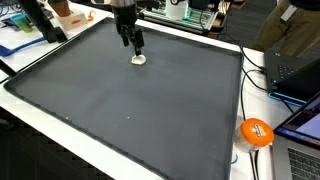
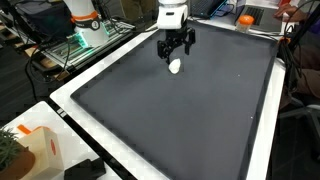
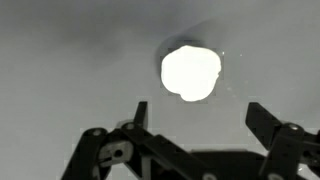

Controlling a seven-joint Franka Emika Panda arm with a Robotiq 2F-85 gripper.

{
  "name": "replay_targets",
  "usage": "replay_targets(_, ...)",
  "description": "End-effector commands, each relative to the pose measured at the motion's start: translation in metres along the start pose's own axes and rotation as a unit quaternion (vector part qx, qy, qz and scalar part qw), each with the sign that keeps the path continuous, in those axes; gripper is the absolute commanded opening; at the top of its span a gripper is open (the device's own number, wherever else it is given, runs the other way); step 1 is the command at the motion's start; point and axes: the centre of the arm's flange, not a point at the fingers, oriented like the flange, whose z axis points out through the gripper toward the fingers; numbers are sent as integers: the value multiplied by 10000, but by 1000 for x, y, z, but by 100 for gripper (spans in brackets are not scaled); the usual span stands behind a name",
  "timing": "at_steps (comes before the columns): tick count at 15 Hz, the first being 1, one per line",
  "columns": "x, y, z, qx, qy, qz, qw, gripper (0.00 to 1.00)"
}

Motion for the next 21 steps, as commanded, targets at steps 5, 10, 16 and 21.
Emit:
replay_targets(5, -57, 12, 8, 116, 792, 134, 9967, 100)
replay_targets(10, -57, 8, 11, 328, 1103, 4, 9934, 100)
replay_targets(16, -70, 10, 3, 352, 1364, -102, 9900, 100)
replay_targets(21, -105, 20, -8, 380, 1678, -409, 9842, 100)
